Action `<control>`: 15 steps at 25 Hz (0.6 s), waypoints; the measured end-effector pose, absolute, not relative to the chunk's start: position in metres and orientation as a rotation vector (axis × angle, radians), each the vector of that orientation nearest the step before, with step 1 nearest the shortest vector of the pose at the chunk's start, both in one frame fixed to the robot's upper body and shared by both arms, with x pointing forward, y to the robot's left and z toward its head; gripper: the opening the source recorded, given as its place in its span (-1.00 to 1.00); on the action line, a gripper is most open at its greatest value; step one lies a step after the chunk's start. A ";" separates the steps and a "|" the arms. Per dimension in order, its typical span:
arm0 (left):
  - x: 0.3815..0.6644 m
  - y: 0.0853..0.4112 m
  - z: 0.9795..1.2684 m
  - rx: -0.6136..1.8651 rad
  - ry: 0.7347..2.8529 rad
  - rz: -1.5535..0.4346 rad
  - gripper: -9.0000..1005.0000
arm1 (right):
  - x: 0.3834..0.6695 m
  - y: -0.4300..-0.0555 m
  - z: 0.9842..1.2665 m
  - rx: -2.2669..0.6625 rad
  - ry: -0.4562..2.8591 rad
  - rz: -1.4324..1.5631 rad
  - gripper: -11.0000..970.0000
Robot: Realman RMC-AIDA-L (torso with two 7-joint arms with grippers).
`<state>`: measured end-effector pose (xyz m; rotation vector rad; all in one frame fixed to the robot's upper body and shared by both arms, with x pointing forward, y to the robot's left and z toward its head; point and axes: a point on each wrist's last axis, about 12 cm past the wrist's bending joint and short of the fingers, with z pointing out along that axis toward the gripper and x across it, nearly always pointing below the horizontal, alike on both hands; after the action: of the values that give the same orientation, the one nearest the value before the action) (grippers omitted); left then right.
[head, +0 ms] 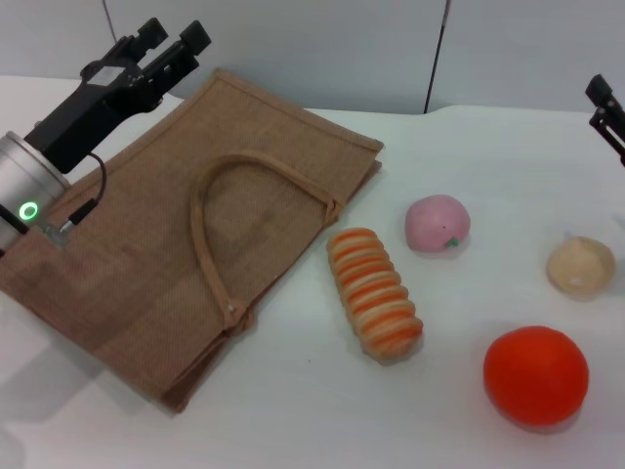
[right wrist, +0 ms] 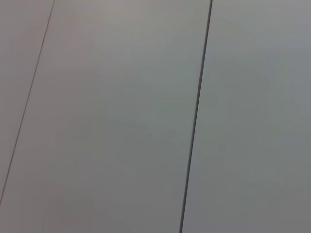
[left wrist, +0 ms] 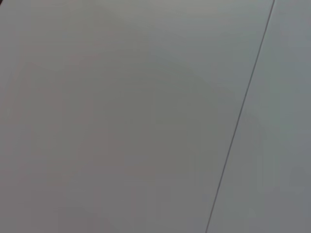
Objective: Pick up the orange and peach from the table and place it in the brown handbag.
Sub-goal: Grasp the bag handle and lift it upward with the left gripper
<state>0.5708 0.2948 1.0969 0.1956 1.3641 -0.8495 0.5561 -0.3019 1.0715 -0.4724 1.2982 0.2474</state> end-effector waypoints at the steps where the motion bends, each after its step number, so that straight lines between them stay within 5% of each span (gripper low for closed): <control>1: 0.571 0.295 1.097 0.196 1.364 -0.849 0.71 | 0.556 -0.302 1.072 -0.473 1.298 0.248 0.57; 15: 0.577 0.302 1.097 0.152 1.434 -0.872 0.71 | 0.557 -0.302 1.072 -0.472 1.297 0.249 0.57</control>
<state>0.5772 0.3020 1.0965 0.1515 1.4338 -0.8723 0.5566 -0.3016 1.0719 -0.4721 1.2970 0.2489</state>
